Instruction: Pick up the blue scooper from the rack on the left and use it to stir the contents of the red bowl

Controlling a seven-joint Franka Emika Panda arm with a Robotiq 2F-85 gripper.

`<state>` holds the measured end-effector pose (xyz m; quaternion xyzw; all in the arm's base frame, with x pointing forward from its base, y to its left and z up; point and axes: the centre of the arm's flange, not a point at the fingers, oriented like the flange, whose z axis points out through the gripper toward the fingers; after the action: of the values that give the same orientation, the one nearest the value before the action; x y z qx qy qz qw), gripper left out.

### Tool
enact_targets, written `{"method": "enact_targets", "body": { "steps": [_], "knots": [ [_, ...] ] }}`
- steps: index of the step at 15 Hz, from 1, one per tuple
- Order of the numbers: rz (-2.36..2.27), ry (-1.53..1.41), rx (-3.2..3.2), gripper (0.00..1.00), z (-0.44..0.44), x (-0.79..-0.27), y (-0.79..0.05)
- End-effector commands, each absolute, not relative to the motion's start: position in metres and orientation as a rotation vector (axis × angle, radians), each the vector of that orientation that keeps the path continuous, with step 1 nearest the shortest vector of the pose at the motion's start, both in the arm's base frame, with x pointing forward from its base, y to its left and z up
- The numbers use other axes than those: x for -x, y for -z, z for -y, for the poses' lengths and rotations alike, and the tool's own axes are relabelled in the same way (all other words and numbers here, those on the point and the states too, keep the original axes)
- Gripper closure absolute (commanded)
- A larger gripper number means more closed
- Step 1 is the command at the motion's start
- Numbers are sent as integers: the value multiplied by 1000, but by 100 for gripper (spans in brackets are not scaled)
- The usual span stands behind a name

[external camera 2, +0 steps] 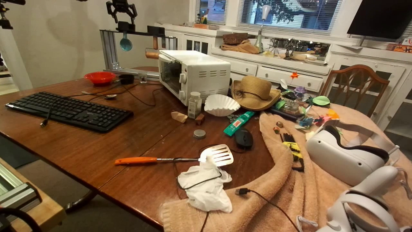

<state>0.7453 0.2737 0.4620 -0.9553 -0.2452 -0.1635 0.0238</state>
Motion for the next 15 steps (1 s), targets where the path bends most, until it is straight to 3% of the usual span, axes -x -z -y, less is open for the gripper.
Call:
{"method": "enact_targets", "body": {
  "steps": [1, 15],
  "knots": [
    [739, 439, 2960, 0, -281, -761, -465],
    [733, 360, 2977, 0, -282, -764, -458]
  ]
}}
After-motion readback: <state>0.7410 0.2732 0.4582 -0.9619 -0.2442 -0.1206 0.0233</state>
